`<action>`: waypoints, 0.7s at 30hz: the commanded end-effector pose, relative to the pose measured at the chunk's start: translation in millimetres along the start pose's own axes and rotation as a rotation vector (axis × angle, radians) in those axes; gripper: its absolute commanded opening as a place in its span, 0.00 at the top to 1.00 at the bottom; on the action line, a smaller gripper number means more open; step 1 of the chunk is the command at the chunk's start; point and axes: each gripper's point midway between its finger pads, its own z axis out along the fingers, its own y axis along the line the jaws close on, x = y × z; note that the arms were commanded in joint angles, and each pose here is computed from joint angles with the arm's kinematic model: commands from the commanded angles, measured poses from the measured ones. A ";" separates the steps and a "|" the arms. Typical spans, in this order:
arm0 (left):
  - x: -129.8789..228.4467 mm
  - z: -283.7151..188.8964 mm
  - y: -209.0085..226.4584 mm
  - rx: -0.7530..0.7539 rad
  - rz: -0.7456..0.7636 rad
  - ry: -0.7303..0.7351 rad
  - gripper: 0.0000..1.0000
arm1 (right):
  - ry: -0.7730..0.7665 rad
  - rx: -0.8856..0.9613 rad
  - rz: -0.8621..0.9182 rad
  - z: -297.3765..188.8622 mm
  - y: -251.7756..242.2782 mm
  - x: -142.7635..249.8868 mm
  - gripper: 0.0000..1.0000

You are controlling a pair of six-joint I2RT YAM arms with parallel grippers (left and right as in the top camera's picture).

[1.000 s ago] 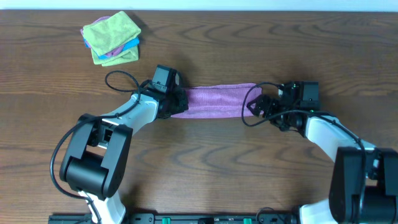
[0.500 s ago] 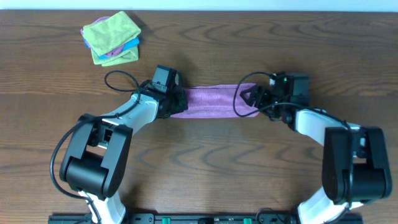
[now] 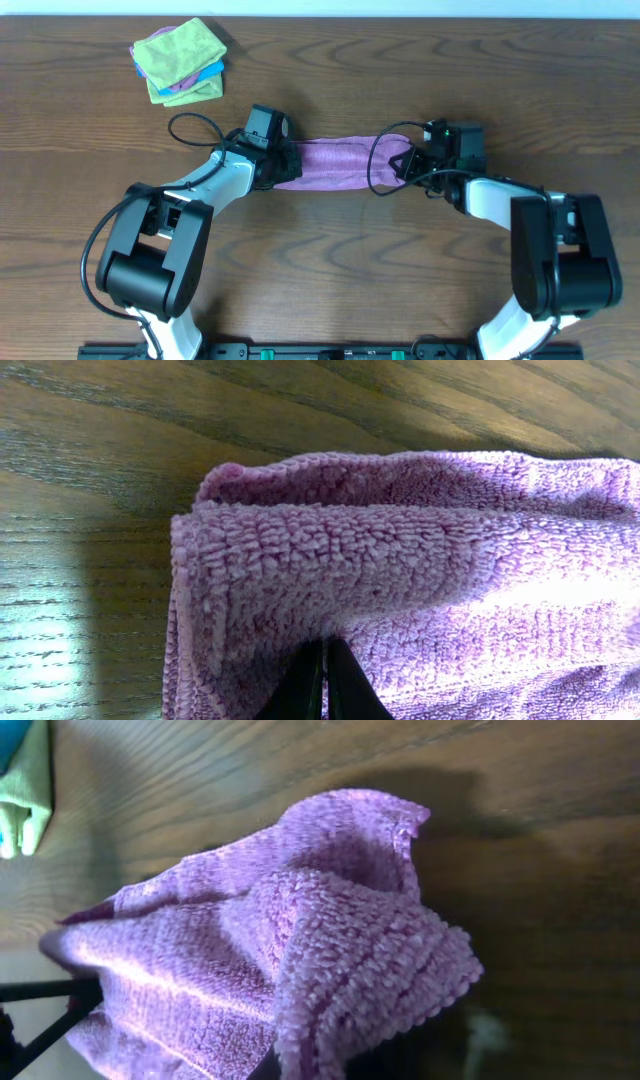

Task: Fold the cloth
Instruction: 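Fold the strip's right end toward the left gripper with the right gripper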

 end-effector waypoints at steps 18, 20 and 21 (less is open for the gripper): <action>-6.1 1.6 7.2 -0.041 0.011 -0.019 0.94 | -0.063 -0.221 -0.269 -3.2 138.0 21.1 0.99; -6.6 1.3 6.8 -0.039 0.012 -0.020 0.94 | -0.069 -0.222 -0.282 -1.3 146.7 23.1 0.99; -7.2 0.8 6.3 -0.038 0.012 -0.022 0.94 | -0.073 -0.222 -0.289 -0.4 150.5 23.8 0.99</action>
